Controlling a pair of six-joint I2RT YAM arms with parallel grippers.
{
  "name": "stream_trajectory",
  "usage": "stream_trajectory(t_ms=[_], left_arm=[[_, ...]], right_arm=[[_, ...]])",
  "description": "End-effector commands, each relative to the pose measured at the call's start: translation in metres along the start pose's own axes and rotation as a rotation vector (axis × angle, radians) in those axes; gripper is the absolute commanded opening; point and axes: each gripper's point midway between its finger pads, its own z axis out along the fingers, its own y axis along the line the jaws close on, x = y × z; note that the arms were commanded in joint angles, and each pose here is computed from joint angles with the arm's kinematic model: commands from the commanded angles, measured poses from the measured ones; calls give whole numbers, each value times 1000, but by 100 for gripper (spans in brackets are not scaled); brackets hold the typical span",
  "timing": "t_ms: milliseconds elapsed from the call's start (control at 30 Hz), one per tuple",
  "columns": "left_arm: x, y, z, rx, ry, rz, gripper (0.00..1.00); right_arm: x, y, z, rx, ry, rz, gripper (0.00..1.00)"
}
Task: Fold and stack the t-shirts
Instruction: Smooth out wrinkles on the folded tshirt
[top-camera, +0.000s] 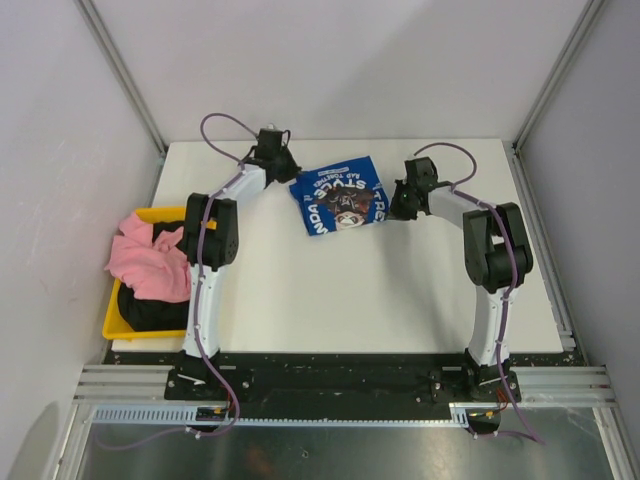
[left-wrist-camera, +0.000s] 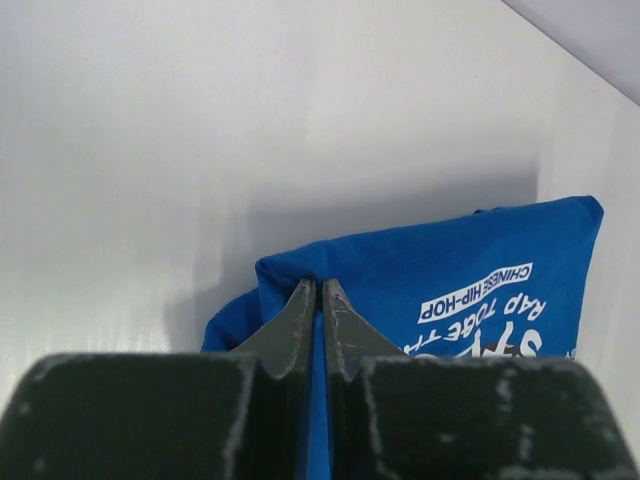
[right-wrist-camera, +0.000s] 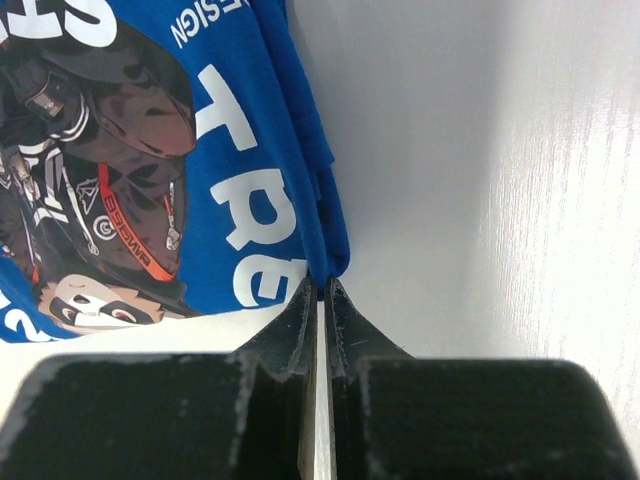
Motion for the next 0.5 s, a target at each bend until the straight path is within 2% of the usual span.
stream_trajectory(t_ms=[0, 100, 467], left_arm=[[-26, -12, -4, -5, -87, 11, 3], [-31, -14, -9, -8, -104, 19, 0], [-62, -11, -30, -63, -179, 41, 0]], right_arm=[[-18, 10, -22, -8, -61, -22, 0], [-17, 10, -24, -6, -59, -25, 0], [-6, 10, -37, 2, -35, -38, 0]])
